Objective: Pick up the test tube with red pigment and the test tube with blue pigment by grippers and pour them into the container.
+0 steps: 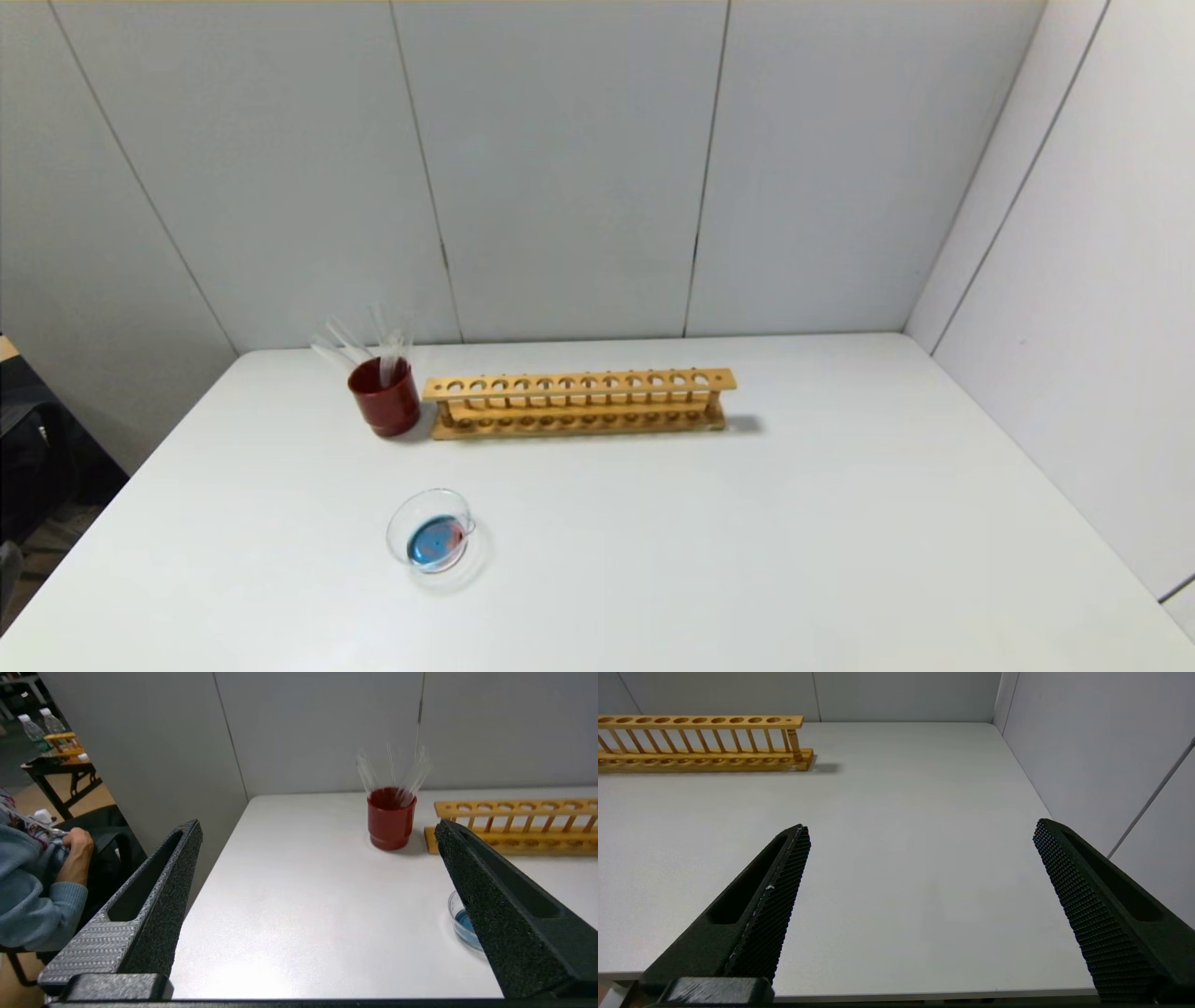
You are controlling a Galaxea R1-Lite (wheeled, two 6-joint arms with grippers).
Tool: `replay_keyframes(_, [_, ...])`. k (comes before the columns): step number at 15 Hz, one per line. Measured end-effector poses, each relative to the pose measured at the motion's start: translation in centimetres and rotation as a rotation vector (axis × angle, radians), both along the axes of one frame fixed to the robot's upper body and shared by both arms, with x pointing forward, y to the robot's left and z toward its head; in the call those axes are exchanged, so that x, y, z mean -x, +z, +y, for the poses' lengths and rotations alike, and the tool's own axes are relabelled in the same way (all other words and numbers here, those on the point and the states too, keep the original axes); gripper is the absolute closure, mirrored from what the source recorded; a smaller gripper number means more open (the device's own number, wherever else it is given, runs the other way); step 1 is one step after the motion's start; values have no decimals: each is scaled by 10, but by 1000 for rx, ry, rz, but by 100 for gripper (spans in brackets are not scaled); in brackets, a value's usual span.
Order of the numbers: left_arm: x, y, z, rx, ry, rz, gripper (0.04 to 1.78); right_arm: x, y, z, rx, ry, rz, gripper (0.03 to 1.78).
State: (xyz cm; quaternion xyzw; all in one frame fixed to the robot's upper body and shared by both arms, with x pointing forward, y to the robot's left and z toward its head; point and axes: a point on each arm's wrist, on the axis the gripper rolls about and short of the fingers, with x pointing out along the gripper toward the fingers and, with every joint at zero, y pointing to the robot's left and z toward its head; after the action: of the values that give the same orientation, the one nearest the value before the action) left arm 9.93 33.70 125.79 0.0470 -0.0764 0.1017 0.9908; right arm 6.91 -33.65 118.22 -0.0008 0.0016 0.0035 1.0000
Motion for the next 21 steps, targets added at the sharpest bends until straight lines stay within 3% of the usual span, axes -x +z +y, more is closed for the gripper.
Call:
replay_keyframes(3, [12,-11,-2,-24,-82,-134,7,0,0,0,0,0,0,6])
replay_keyframes(5, [21,-23,-4,-51,-164,-143,7,0,0,0,0,0,0,6])
replay_keyframes(7, [28,-39,-4,-57,-191,-96,7,0,0,0,0,0,0,6])
replay_keyframes(12, [30,-75,-4,5,-202,167,7,0,0,0,0,0,0,6])
replay_keyframes(13, [31,-76,-4,2,-209,186,7,0,0,0,0,0,0,6])
replay_keyframes(21, [30,-76,-4,89,-198,160,7,0,0,0,-1,0,0,6])
